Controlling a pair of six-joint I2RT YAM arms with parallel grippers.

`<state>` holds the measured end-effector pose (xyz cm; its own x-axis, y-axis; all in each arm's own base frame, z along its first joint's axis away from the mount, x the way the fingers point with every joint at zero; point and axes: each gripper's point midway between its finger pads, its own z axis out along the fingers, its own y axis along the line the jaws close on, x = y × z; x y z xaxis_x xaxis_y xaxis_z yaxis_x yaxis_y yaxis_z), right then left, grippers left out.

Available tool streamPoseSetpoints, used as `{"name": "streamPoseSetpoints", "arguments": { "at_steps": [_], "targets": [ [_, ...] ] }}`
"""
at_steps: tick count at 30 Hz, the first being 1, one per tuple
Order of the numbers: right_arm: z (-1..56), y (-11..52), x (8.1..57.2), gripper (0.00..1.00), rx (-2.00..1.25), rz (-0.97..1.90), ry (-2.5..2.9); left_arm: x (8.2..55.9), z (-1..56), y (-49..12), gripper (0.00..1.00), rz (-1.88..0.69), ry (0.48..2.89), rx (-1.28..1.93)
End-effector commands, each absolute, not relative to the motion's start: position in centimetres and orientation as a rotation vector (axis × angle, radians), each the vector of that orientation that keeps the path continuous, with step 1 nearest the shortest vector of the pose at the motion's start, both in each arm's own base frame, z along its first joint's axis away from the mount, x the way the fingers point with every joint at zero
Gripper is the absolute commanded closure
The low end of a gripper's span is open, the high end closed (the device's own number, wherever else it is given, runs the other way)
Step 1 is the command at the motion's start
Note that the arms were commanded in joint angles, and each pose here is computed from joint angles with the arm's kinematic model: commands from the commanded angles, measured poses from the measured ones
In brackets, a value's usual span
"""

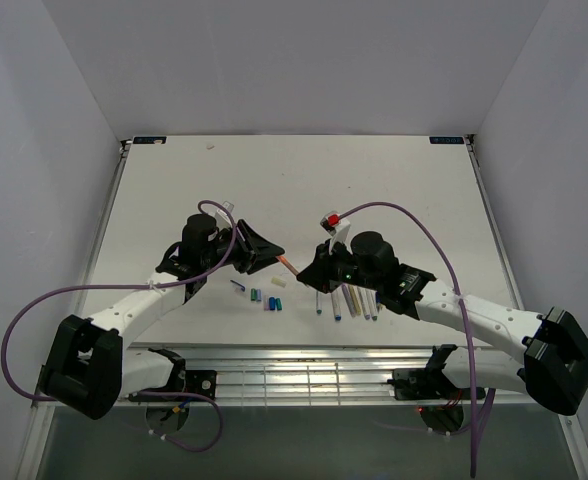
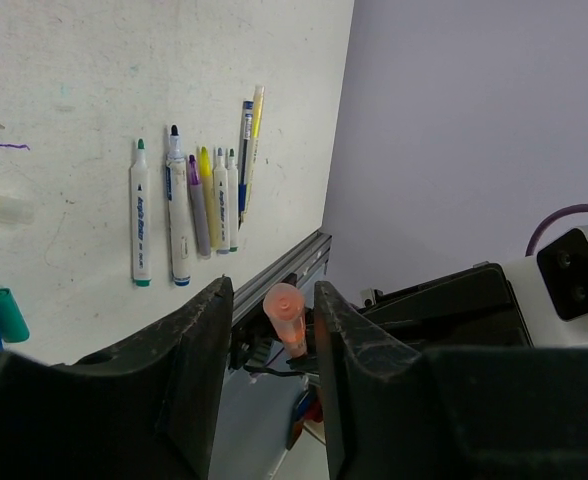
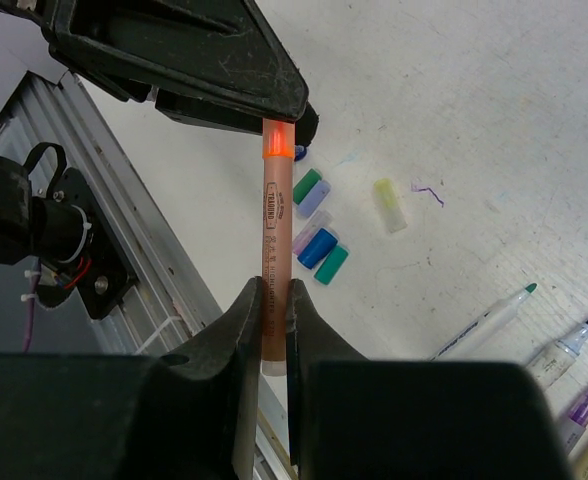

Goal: Open the pen caps

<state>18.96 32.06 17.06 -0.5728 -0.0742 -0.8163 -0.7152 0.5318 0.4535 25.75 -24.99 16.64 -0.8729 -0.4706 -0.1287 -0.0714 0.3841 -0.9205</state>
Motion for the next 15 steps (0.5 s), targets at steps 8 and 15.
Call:
{"name": "streamPoseSetpoints", "arguments": {
  "at_steps": [8,15],
  "targets": [
    [18.94,33.01,19.06,0.92,-0.641,1.088,1.924,25.81,17.33,-25.37,0.66,-1.501,2.25,-0.426],
    [18.81,32.89,19.31,0.92,-0.643,1.062,1.931,25.6,17.17,-25.46,0.88,-1.503,2.258,-0.414]
  ]
}}
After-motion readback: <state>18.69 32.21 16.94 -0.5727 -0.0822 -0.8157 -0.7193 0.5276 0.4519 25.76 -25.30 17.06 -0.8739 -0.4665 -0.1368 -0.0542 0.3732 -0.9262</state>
